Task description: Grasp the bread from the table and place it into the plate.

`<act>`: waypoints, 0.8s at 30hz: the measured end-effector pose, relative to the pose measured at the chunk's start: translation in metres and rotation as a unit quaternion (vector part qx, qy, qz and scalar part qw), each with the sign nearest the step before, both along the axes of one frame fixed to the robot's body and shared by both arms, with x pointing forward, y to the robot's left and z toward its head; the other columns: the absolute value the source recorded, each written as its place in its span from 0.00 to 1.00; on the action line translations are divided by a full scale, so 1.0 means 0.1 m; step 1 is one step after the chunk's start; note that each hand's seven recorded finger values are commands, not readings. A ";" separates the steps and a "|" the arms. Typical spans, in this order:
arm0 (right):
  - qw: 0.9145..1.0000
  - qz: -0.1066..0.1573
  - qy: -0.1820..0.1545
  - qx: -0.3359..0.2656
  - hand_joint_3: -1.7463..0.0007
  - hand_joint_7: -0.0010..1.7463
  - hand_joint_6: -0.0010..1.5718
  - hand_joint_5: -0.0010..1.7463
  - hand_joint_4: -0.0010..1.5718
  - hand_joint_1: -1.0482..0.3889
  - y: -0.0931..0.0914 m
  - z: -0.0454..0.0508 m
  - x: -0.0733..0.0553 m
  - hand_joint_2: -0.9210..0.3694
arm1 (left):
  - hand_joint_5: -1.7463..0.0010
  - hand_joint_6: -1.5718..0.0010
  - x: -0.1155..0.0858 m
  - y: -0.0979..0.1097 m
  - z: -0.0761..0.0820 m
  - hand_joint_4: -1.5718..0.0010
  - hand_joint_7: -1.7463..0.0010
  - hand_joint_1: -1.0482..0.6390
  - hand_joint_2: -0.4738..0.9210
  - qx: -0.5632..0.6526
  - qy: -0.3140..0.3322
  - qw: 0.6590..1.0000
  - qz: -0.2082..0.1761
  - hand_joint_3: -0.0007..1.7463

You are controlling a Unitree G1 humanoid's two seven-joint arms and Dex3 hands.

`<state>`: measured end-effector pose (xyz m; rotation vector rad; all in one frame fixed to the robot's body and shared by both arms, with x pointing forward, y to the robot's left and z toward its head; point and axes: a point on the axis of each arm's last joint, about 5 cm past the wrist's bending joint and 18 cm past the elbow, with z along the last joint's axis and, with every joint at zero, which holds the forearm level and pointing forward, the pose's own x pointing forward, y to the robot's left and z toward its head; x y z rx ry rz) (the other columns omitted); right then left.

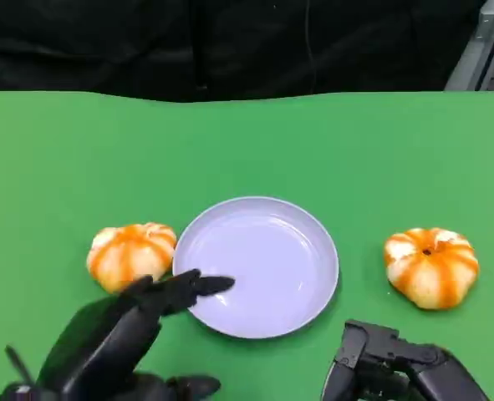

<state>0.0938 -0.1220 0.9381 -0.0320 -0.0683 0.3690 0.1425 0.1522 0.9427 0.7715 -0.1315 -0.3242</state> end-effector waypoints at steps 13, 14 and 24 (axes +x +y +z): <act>1.000 -0.007 -0.002 -0.005 0.22 0.84 0.45 0.95 0.47 0.68 0.04 0.008 -0.03 0.46 | 0.74 0.87 0.42 -0.10 0.07 1.00 0.99 0.25 1.00 0.184 -0.056 0.981 0.037 0.14; 1.000 -0.007 -0.003 -0.006 0.22 0.84 0.45 0.95 0.47 0.69 0.04 0.012 -0.03 0.47 | 0.75 0.87 0.46 -0.10 0.07 1.00 0.99 0.25 1.00 0.204 -0.055 0.977 0.042 0.13; 1.000 -0.007 -0.002 -0.001 0.22 0.83 0.45 0.95 0.47 0.69 0.06 0.036 -0.05 0.47 | 0.74 0.88 0.86 -0.14 -0.06 1.00 0.99 0.21 1.00 0.330 -0.013 0.942 0.059 0.08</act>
